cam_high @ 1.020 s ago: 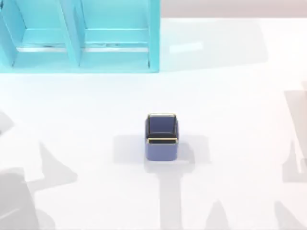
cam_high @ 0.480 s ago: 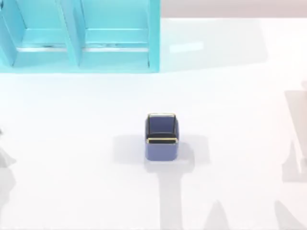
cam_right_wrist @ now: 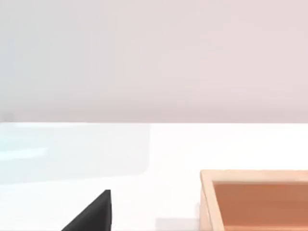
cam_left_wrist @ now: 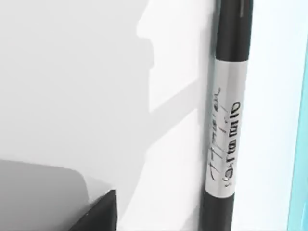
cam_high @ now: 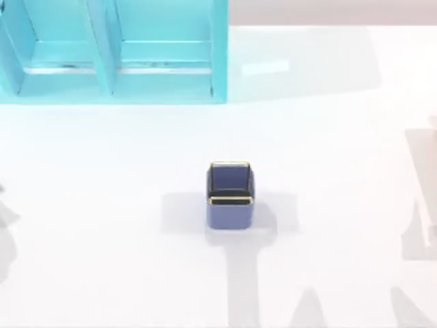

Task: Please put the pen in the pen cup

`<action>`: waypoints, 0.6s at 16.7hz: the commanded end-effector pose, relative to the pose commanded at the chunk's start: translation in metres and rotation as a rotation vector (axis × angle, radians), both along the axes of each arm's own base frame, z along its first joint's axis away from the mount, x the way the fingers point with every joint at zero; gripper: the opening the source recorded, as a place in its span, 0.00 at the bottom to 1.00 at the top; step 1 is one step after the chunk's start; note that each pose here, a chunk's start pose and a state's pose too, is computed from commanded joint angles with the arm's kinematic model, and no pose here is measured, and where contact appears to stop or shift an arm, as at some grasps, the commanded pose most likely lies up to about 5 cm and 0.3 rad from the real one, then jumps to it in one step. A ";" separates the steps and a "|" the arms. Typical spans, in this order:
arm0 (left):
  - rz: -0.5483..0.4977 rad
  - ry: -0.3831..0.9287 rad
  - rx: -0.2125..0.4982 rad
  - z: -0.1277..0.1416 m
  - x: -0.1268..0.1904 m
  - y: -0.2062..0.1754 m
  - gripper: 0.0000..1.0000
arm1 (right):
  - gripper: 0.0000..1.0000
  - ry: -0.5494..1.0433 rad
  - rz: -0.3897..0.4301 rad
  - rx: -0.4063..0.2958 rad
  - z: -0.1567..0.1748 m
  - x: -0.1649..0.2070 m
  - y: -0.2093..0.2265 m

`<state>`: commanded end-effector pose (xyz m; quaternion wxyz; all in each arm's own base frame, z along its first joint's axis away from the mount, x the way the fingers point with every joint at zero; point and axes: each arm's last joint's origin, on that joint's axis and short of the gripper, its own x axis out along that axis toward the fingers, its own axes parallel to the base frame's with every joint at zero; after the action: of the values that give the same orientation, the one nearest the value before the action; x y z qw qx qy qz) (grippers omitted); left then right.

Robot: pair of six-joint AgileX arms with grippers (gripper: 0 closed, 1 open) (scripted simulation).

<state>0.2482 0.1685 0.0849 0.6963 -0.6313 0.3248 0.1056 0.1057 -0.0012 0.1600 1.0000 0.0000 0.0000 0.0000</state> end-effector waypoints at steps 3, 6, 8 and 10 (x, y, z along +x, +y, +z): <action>0.000 -0.001 0.001 -0.020 0.027 -0.006 1.00 | 1.00 0.000 0.000 0.000 0.000 0.000 0.000; 0.000 -0.002 0.001 -0.041 0.051 -0.018 1.00 | 1.00 0.000 0.000 0.000 0.000 0.000 0.000; 0.000 -0.001 0.001 -0.049 0.059 -0.024 1.00 | 1.00 0.000 0.000 0.000 0.000 0.000 0.000; 0.000 -0.001 0.001 -0.049 0.060 -0.024 1.00 | 1.00 0.000 0.000 0.000 0.000 0.000 0.000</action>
<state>0.3083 0.1441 0.0355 0.6966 -0.6311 0.3245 0.1055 0.1057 -0.0012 0.1600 1.0000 0.0000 0.0000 0.0000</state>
